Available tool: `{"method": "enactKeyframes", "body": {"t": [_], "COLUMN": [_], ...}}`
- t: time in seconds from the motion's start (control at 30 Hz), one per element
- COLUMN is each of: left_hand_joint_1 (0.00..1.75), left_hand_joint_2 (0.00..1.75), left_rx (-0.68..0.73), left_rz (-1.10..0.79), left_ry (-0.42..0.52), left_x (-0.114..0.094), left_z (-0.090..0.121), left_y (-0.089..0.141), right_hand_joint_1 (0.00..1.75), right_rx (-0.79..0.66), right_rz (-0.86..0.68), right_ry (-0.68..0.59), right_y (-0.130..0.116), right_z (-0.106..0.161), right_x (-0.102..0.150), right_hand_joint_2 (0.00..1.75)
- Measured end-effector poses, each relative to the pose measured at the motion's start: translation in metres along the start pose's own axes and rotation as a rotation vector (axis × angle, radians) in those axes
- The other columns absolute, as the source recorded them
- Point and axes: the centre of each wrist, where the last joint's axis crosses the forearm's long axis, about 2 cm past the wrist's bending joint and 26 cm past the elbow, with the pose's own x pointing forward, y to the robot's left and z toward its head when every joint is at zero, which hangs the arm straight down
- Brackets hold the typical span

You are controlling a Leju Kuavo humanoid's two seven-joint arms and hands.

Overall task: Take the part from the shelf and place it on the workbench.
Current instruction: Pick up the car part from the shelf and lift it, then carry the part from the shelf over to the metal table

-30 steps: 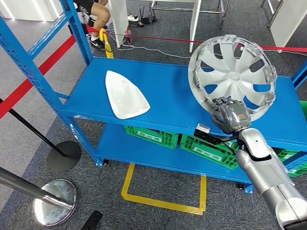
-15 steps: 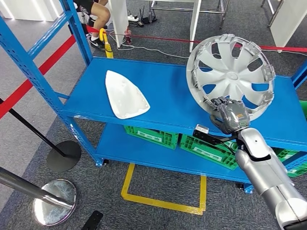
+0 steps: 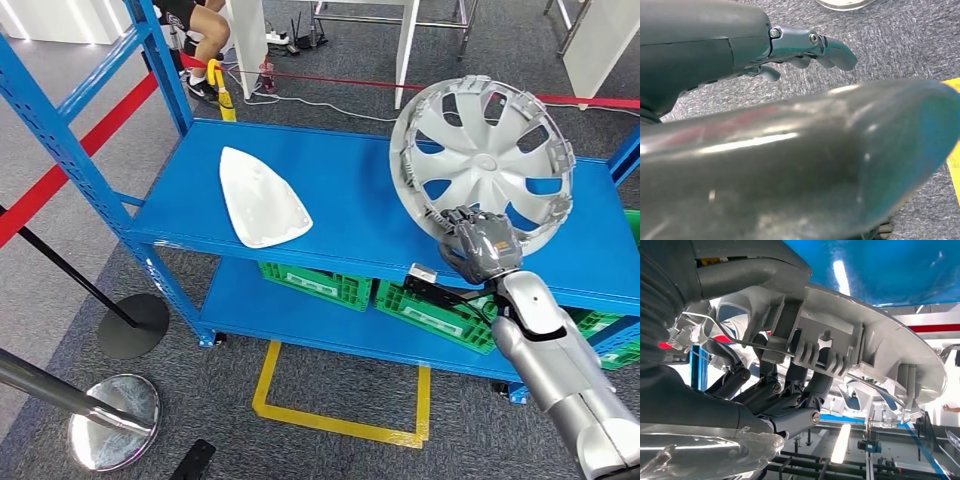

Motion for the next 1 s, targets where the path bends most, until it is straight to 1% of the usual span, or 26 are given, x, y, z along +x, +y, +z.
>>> {"method": "enactKeyframes", "body": {"t": [1.0], "left_hand_joint_1": [0.0], "left_hand_joint_2": [0.0], "left_rx": [-0.009], "left_rz": [-0.014], "left_ry": [-0.003], "left_x": [0.0001], "left_z": [0.0], "left_y": [-0.0001], "right_hand_joint_1": [1.75], "right_rx": [0.003], "right_rz": [0.012], "right_ry": [0.007], "right_y": [0.0012], "right_z": [0.005], "right_x": [-0.0039], "right_hand_joint_2": [1.75]}}
